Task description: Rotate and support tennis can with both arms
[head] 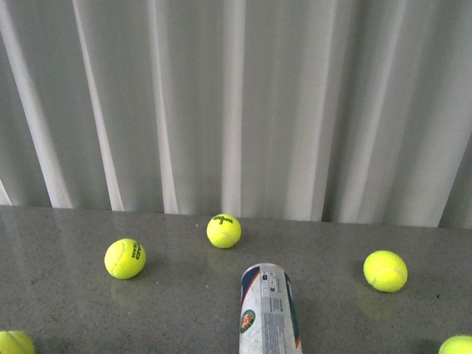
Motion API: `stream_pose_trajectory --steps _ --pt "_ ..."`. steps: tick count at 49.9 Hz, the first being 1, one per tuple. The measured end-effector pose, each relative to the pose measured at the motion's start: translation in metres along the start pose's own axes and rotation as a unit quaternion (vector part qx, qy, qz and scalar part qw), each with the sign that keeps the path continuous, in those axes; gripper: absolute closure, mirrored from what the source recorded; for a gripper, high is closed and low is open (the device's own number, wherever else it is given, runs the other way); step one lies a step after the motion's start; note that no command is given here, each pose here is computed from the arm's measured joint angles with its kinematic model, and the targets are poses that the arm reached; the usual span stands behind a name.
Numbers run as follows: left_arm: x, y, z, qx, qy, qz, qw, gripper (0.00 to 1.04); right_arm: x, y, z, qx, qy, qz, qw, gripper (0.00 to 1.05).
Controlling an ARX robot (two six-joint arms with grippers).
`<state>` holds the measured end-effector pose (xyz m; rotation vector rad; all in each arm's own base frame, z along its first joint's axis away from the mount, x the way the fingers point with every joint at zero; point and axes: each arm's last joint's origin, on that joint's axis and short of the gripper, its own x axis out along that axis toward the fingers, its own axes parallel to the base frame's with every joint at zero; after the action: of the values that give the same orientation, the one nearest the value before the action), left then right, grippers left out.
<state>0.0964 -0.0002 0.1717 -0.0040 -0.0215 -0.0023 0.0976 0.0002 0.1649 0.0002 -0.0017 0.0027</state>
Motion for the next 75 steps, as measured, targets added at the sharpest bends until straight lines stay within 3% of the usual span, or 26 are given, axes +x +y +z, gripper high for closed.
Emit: stream_pose_trajectory --steps 45,47,50,60,65,75 --pt "0.0 0.0 0.0 0.0 0.0 0.0 1.0 0.07 0.0 0.0 0.0 0.0 0.0 0.0 1.0 0.07" --pt "0.0 0.0 0.0 0.0 0.0 0.0 1.0 0.07 0.0 0.0 0.001 0.018 0.035 0.007 0.999 0.07" --pt "0.0 0.0 0.0 0.0 0.0 0.0 1.0 0.07 0.01 -0.001 0.005 0.067 0.114 0.012 0.991 0.07" --pt "0.0 0.0 0.0 0.0 0.0 0.0 1.0 0.07 0.071 0.016 0.028 0.093 0.213 0.063 0.971 0.07" --pt "0.0 0.0 0.0 0.0 0.0 0.0 1.0 0.07 0.116 0.032 0.017 0.115 0.314 0.095 0.938 0.07" --pt "0.0 0.0 0.0 0.0 0.0 0.0 1.0 0.07 0.189 0.075 -0.013 0.138 0.421 0.117 0.889 0.07"
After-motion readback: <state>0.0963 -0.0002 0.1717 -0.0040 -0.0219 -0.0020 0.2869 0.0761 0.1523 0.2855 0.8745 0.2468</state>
